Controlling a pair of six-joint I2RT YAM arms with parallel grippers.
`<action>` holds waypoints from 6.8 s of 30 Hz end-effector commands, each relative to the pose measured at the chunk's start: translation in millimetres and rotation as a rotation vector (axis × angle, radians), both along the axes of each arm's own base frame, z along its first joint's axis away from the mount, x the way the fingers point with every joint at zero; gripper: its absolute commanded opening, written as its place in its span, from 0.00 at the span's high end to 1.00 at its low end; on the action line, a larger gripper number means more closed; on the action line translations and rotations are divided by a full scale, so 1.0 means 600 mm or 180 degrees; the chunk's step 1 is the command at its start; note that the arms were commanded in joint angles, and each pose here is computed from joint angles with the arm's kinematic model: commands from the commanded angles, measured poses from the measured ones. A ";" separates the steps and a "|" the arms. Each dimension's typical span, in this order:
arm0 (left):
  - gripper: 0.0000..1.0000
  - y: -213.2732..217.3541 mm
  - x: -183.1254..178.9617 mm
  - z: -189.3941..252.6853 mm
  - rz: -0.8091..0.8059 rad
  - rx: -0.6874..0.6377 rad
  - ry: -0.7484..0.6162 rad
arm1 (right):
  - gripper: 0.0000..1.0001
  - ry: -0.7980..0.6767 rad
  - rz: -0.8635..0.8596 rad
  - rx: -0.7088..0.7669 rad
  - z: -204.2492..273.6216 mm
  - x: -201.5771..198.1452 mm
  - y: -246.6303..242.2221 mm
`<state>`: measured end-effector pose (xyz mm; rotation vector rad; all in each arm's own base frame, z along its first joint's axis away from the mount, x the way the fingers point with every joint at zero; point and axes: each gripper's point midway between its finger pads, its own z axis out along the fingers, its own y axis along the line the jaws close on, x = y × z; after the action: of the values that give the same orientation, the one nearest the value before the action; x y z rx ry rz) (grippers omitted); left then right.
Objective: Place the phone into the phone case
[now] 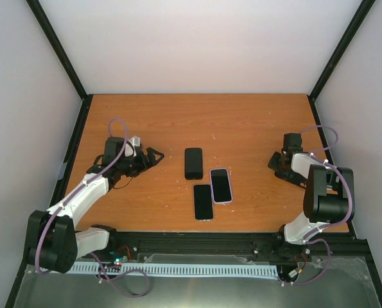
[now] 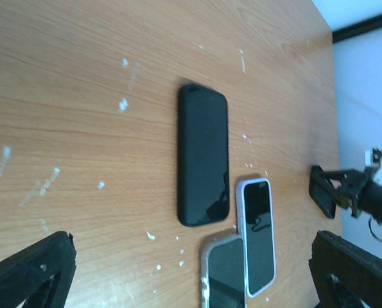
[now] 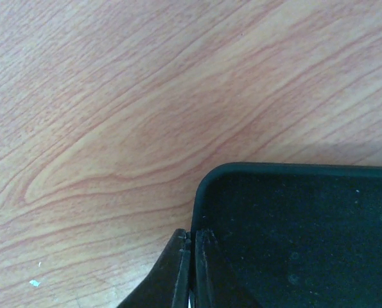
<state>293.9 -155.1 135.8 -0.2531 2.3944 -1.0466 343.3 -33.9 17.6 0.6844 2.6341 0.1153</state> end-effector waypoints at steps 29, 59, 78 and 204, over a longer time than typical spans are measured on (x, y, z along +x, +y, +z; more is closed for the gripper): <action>0.00 0.311 0.169 0.004 0.1809 0.0687 0.0303 | 0.97 -0.2182 0.4195 0.0260 0.234 -0.169 0.566; 0.01 0.357 0.266 -0.124 0.1654 0.0873 0.0674 | 0.96 -0.1613 0.6832 0.0554 0.049 -0.378 0.685; 0.01 0.319 0.242 -0.185 0.1459 0.0536 0.1017 | 0.72 -0.1578 0.6660 0.0325 0.069 -0.358 0.680; 0.43 -0.161 -0.161 -0.142 -0.0741 0.0466 0.1158 | 0.31 -0.1414 0.1749 0.1241 0.202 -0.181 0.427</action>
<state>192.4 -248.3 44.7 -0.1041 2.9043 -0.9825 235.5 224.3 143.2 -0.0086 2.2992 0.8499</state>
